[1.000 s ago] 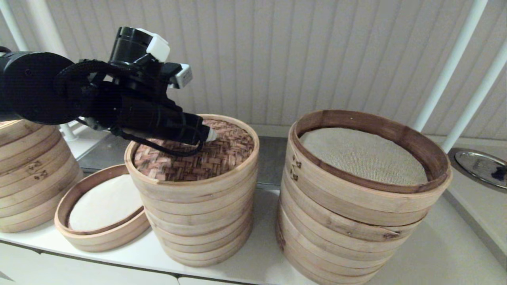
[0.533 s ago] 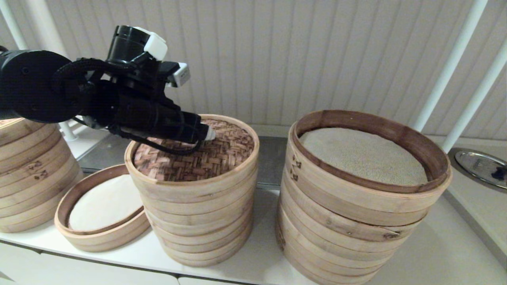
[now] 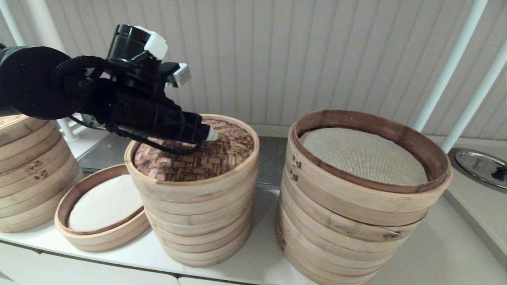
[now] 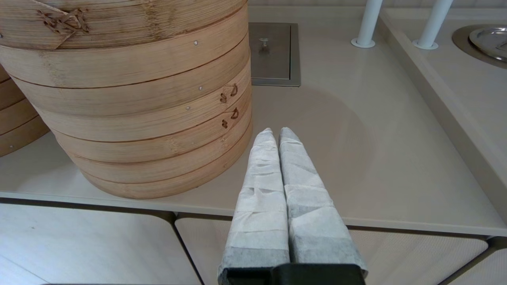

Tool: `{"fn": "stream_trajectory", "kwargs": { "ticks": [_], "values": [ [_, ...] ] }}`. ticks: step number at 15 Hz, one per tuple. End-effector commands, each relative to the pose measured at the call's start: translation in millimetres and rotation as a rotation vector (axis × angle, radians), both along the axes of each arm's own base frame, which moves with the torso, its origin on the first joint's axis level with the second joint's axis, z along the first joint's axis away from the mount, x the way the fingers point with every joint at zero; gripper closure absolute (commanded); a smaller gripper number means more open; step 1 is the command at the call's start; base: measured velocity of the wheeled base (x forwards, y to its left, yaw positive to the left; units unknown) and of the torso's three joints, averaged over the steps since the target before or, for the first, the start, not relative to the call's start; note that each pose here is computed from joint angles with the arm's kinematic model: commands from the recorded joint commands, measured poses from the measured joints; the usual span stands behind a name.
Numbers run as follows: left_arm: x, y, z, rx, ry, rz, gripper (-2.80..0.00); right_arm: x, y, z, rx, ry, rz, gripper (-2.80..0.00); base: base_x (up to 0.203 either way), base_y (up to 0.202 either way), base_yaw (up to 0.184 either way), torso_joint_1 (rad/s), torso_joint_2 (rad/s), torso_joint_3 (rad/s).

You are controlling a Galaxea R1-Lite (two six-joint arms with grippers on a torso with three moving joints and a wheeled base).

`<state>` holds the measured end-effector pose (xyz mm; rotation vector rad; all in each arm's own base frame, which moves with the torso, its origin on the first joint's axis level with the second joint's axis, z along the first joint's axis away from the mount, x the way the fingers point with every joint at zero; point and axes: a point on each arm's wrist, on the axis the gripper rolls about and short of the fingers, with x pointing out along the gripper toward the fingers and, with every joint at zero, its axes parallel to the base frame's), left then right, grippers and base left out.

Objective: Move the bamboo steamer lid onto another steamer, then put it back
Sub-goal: Pick up the steamer

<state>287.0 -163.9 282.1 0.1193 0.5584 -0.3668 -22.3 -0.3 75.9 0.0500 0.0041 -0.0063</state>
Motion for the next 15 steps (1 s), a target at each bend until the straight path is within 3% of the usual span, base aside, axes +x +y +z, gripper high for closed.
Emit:
{"fn": "stream_trajectory", "kwargs": {
  "ticks": [1, 15],
  "values": [
    [-0.2, -0.4, -0.8, 0.003, 0.004, 0.0, 0.0, 0.2, 0.0, -0.8, 0.001, 0.002, 0.0, 0.0, 0.0, 0.0, 0.0, 0.0, 0.0, 0.0],
    [1.6, 0.0, -0.4, 0.002, -0.006, 0.013, 0.0, 0.2, 0.0, -0.8, 0.001, 0.002, 0.0, 0.0, 0.0, 0.0, 0.0, 0.0, 0.0, 0.0]
  ]
}}
